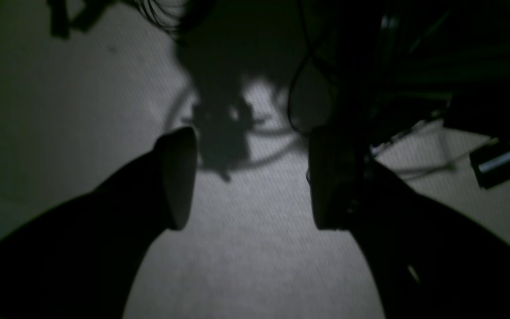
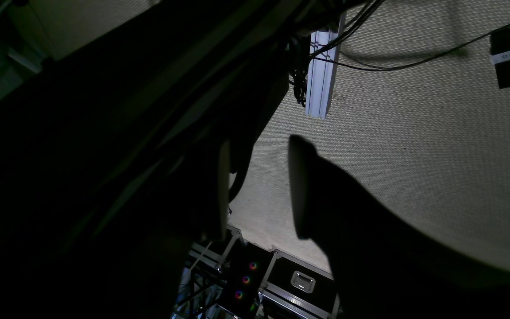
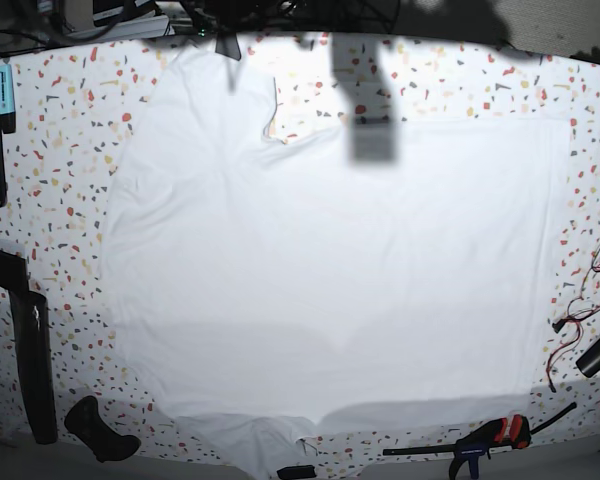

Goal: Fold the T-shirt properly

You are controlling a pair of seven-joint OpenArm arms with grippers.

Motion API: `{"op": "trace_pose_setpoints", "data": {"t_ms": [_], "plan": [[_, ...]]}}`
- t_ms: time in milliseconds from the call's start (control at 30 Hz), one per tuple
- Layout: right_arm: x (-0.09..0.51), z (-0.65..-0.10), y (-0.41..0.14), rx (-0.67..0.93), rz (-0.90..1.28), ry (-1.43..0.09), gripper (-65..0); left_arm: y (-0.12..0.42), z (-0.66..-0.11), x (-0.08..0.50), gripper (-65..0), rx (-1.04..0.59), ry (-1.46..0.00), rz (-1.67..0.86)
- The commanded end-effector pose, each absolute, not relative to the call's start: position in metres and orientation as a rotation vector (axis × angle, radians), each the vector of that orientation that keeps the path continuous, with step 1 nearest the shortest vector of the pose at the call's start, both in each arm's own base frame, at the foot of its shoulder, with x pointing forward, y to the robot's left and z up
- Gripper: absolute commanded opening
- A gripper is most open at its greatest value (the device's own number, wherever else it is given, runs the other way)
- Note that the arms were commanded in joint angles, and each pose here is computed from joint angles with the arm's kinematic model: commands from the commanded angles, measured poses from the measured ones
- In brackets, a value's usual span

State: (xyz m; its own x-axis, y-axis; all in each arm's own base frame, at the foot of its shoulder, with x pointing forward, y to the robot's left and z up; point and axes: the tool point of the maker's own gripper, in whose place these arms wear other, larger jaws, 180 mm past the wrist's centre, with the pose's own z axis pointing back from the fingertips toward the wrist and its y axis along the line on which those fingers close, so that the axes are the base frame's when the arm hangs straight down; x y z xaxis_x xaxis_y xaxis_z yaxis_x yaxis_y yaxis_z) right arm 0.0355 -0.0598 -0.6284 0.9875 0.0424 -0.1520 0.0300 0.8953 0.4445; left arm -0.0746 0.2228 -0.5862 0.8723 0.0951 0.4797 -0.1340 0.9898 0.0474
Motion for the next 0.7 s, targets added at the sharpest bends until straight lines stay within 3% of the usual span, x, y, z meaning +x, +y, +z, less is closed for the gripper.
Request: {"op": "trace_pose_setpoints", "data": {"t_ms": [0,667], "plan": [[0.064,-0.624,-0.058,0.477,0.021,0.109,-42.5,0.225,-0.584,-0.083,-26.7,0.086,-0.482,0.121],[0.064,-0.624,-0.058,0.477,0.021,0.109,-42.5,0.212,-0.589,-0.056,-26.7,0.035,-0.520,0.138]]}}
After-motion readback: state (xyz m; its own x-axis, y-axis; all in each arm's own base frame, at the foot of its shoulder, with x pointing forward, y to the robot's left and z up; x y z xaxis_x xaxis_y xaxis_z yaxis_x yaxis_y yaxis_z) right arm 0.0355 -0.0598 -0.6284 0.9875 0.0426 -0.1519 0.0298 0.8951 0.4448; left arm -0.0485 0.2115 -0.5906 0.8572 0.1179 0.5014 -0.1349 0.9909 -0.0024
